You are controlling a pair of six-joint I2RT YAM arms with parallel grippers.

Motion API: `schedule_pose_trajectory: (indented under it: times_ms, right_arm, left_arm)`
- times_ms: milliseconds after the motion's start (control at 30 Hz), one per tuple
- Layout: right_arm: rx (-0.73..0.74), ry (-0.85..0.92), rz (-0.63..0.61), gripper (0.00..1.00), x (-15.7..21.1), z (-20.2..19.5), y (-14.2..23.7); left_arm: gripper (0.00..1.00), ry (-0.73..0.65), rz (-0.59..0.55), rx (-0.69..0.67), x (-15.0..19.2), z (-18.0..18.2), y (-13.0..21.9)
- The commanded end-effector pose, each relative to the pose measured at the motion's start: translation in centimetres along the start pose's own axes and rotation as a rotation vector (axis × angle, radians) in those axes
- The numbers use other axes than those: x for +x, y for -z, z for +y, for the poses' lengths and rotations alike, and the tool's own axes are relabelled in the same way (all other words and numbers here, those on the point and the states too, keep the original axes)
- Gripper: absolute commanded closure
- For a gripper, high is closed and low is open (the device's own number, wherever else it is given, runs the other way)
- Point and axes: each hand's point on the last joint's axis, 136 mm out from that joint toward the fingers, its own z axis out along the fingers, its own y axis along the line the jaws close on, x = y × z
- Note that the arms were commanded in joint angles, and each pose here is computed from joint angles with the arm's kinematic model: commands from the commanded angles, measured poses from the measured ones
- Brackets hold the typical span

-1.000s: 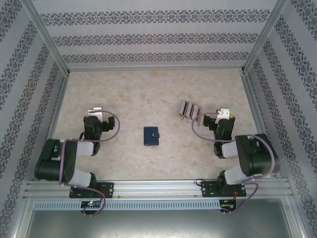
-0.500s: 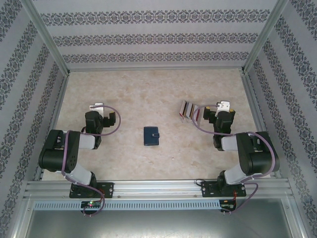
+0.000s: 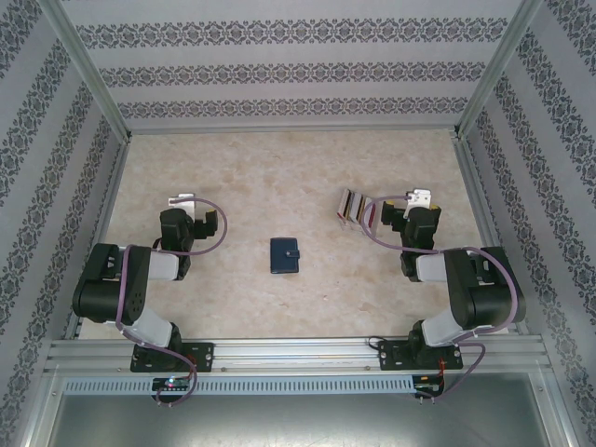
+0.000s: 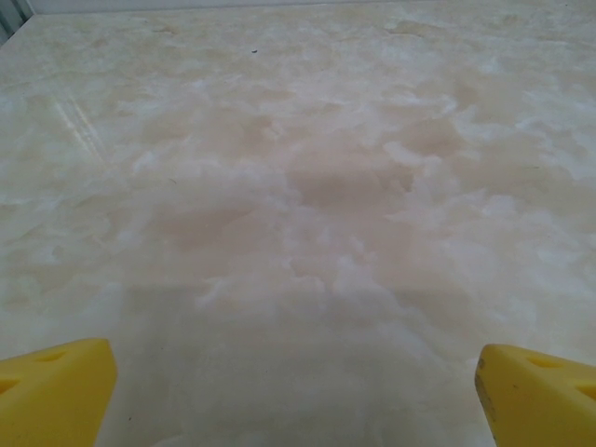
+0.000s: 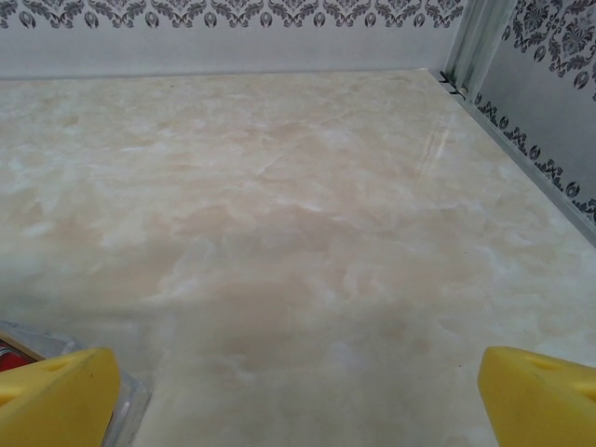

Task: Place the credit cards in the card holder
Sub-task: Reset both arms

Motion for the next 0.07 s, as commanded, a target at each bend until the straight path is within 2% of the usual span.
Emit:
schedule_pose_trajectory:
  times_ms: [0, 33]
  right_arm:
    - [-0.012, -0.006, -0.043, 0.02, -1.38, 0.26, 0.14]
    - [-0.009, -0.004, -0.048, 0.02, -1.42, 0.27, 0.22]
  left_arm:
    - [0.00, 0.005, -0.042, -0.006, -1.37, 0.40, -0.01]
    - [0.00, 0.005, -0.042, -0.006, -1.37, 0.40, -0.02]
